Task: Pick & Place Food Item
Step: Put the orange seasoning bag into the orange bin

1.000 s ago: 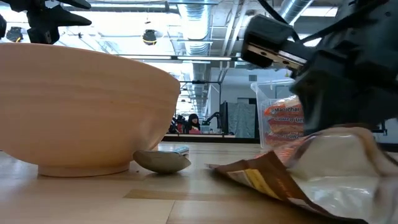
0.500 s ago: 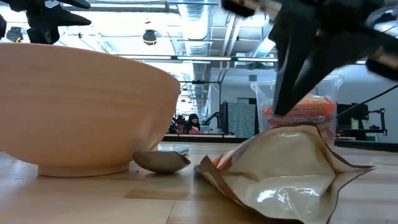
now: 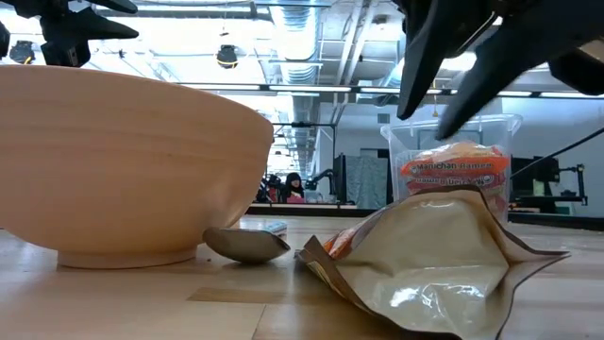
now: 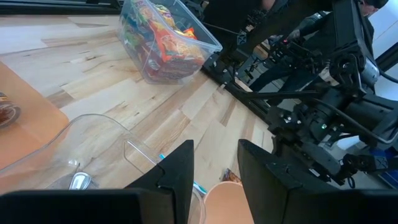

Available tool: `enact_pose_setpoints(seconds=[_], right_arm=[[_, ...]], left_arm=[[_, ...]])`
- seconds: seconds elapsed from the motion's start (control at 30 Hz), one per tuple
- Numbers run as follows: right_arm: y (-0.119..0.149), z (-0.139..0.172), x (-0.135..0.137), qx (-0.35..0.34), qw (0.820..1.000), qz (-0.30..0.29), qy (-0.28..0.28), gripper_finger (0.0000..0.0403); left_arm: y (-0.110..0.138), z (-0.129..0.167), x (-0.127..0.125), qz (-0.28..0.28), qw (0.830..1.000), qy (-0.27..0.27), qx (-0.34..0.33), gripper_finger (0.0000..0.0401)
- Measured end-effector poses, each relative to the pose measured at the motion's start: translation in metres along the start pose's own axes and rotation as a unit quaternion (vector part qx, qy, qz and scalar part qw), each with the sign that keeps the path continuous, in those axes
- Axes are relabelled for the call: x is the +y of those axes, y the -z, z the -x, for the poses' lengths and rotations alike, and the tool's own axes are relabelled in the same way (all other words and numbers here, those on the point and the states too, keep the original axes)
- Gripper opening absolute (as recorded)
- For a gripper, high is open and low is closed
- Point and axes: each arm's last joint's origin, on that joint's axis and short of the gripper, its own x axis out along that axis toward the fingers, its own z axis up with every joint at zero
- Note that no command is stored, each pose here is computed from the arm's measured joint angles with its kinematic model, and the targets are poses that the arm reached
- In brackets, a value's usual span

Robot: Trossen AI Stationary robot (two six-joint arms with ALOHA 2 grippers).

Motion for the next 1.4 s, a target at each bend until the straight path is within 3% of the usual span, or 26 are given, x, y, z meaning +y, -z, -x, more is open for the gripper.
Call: enact_pose_setpoints(seconds=[0.2, 0.4, 0.63, 1.13, 1.27, 1.4], right_arm=[[-0.001, -0.002, 0.003, 0.039, 0.999, -0.009, 0.003, 0.0176], [-0.003, -0.006, -0.001, 0.052, 0.998, -0.023, 0.013, 0.0199], [0.001, -0.007, 0.000, 0.063, 0.997, -0.032, 0.004, 0.0171], [0.014, -0.058, -0.004, 0.104, 0.993, -0.054, 0.004, 0.0155], [0.014, -0.058, -0.005, 0.101, 0.994, -0.051, 0.008, 0.0120], [0.013, -0.058, -0.007, 0.095, 0.994, -0.048, 0.012, 0.0058]], left_arm=[[0.000, 0.000, 0.000, 0.000, 1.000, 0.000, 0.000, 0.0118], [0.000, 0.000, 0.000, 0.000, 1.000, 0.000, 0.000, 0.0118], [0.000, 0.000, 0.000, 0.000, 1.000, 0.003, 0.004, 0.0118], [0.000, 0.000, 0.000, -0.002, 1.000, 0.002, 0.004, 0.0118], [0.001, 0.000, 0.000, -0.003, 1.000, 0.004, 0.008, 0.0118], [0.001, 0.000, 0.000, -0.004, 1.000, 0.003, 0.009, 0.0118]])
